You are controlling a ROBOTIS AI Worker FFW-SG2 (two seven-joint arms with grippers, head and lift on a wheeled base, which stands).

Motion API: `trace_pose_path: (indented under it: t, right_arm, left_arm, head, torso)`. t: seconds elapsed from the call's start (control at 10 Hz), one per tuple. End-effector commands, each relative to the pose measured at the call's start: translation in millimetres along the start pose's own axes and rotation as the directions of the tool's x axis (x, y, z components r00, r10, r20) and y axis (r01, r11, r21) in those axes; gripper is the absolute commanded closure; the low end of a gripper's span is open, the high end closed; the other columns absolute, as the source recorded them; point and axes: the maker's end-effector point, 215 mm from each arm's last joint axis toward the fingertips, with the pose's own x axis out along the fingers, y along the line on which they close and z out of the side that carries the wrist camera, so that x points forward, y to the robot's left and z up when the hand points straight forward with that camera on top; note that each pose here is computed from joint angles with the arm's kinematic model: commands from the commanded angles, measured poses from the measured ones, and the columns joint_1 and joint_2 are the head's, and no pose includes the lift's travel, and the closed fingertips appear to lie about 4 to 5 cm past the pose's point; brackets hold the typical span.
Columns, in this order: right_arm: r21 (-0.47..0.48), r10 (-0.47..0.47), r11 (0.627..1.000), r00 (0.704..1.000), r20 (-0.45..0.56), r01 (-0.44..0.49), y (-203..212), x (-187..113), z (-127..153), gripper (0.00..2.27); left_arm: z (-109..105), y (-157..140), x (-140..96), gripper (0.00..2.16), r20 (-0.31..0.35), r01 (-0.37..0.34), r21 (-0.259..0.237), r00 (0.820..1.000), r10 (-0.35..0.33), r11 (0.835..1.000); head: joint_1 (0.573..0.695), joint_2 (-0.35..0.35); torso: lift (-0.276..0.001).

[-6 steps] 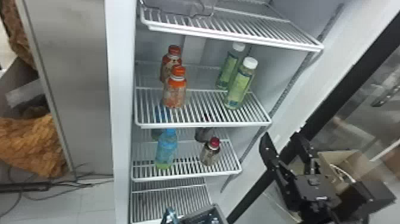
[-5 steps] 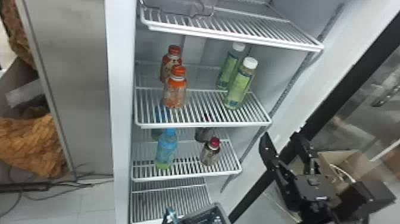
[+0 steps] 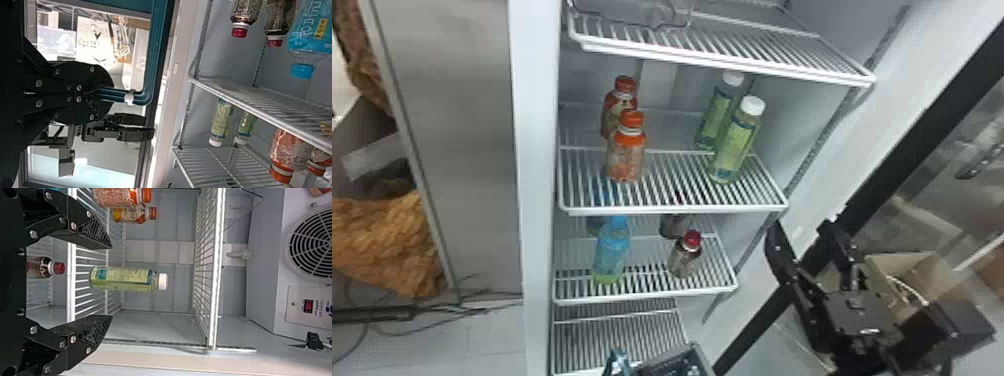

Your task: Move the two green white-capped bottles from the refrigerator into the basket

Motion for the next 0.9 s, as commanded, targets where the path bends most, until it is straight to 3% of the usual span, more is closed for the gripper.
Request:
trace_pose_path:
  t: [0.0,0.4,0.8]
  right_arm:
    - [-0.001,-0.001,1.0,1.0,0.0,0.001,0.1,0.6,-0.4,0.44]
    - [0.016,-0.015,1.0,1.0,-0.013,0.016,-6.1,13.4,-20.0,0.15]
    - [0.042,-0.009,0.999,1.0,0.013,0.009,-3.9,55.2,-36.0,0.11]
  left_arm:
    - [0.4,0.3,-0.4,1.21,0.0,-0.002,0.001,1.0,0.002,1.0]
    - [0.6,-0.4,-0.4,1.22,0.001,0.001,-0.001,1.0,-0.001,1.0]
    - [0.8,-0.8,-0.3,1.22,0.002,0.002,-0.002,1.0,-0.002,1.0]
  head:
    - [0.695,-0.35]
    - [0.695,-0.35]
    - [0.695,-0.35]
  torso:
    - [-0.004]
    - [-0.004]
    - [-0.004]
